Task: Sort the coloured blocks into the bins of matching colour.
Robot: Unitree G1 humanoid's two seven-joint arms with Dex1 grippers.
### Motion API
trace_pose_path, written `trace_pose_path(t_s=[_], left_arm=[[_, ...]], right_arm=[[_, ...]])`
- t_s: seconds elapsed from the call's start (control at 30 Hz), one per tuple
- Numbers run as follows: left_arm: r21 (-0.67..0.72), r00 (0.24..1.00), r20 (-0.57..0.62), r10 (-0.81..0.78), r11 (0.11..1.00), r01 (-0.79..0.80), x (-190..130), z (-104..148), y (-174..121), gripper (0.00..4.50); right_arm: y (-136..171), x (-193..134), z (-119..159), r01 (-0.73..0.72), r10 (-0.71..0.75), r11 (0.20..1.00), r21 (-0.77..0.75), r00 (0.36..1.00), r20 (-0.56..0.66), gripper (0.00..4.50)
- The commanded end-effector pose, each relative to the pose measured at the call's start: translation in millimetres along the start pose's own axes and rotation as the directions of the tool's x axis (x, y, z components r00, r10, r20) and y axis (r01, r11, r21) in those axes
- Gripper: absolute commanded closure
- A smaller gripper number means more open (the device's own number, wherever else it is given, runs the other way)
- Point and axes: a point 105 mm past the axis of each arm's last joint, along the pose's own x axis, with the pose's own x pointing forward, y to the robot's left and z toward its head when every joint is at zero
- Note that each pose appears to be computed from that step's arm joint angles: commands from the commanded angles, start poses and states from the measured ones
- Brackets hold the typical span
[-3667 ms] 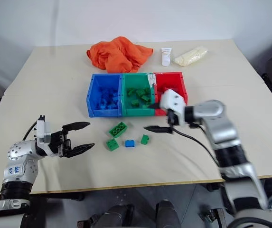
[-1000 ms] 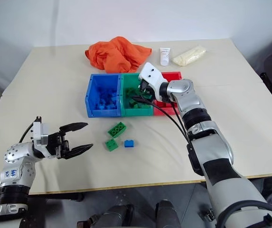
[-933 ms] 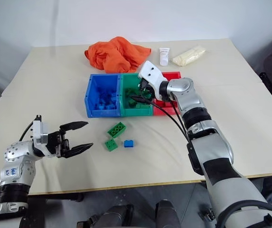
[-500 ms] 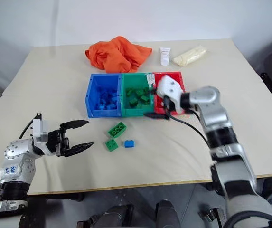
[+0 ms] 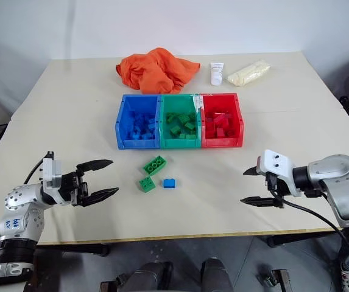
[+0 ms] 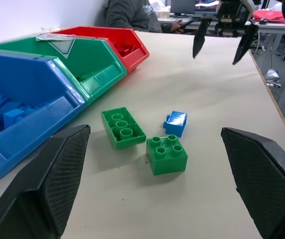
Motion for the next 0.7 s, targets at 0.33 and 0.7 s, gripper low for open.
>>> trace_pose_path(t_s=[0.33,0.7], left_arm=[[0.03,1.0,0.024,-0.006,1.0,0.005,-0.2,10.6,-3.6,0.0],[0.022,1.0,0.019,0.015,1.0,-0.016,-6.1,10.3,-12.2,0.0]], right_arm=[[8.4,48.1,55.3,-0.058,0.071,0.995,-0.081,0.983,0.169,0.02],[22.1,141.0,109.8,-0.126,0.162,0.981,-0.145,0.949,0.269,0.02]])
